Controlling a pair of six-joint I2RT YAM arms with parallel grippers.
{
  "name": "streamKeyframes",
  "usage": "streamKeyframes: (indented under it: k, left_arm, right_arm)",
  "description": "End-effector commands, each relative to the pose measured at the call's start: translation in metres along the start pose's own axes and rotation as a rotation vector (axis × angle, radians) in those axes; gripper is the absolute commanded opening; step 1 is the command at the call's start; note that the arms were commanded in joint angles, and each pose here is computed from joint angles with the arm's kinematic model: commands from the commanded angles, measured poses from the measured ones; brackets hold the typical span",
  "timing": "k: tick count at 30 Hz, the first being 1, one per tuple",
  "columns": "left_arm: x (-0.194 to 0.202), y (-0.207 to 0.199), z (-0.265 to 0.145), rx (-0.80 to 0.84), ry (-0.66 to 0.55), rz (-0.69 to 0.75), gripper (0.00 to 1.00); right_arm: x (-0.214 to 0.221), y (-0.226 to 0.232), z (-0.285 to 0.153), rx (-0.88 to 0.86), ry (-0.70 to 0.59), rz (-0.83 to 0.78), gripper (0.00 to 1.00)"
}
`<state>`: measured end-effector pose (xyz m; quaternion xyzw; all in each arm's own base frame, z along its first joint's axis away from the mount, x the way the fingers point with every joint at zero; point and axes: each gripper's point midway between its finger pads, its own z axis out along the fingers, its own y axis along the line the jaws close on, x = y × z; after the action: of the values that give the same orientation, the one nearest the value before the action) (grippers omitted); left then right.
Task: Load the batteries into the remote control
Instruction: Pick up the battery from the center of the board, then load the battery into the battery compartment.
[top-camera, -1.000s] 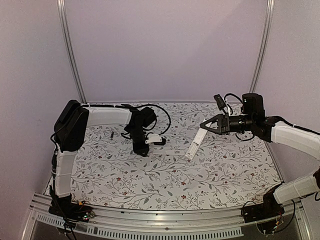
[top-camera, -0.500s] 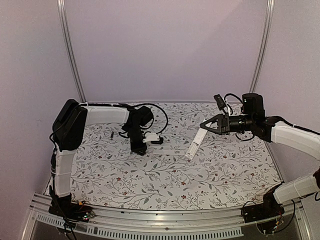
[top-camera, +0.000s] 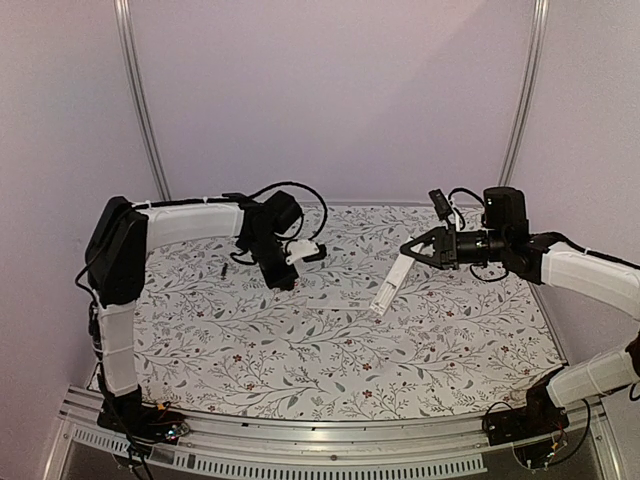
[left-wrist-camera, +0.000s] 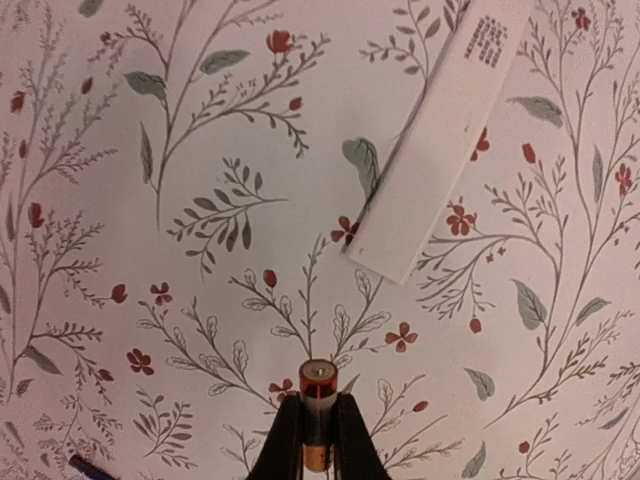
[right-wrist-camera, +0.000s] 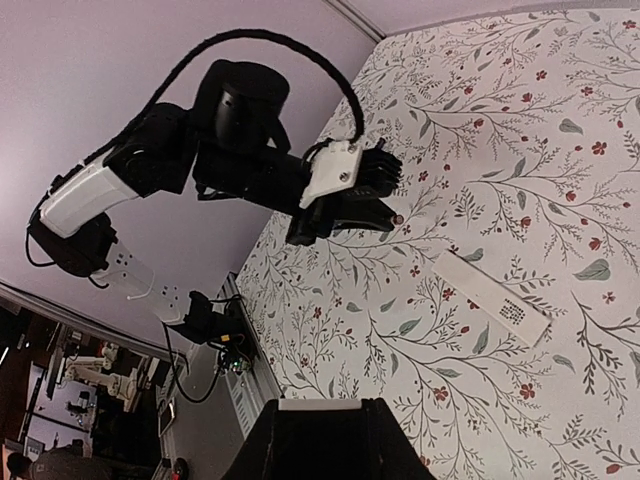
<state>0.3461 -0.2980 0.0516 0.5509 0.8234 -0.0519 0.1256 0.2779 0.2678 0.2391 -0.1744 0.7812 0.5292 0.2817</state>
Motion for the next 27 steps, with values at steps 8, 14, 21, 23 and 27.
streamKeyframes:
  k: [8,14,21,23,27]
  left_arm:
    - [-0.067,0.005,-0.180,-0.101,-0.743,-0.515,0.00]
    - [-0.071,-0.042,-0.200,0.030,-0.881,-0.462,0.00]
    - [-0.080,-0.096,-0.211,0.011,-1.000,-0.338,0.00]
    - [-0.083,-0.105,-0.205,-0.009,-0.992,-0.328,0.00]
    - [-0.093,-0.121,-0.194,-0.018,-0.963,-0.295,0.00]
  right_arm:
    - [0.000,-0.012,0.016,0.076,-0.007,0.081,0.00]
    - [0.002,-0.011,0.040,0.099,0.016,0.110,0.00]
    - [0.007,-0.001,0.066,0.106,0.040,0.133,0.00]
    - [0.009,0.003,0.073,0.102,0.050,0.134,0.00]
    - [0.011,0.006,0.082,0.104,0.055,0.151,0.00]
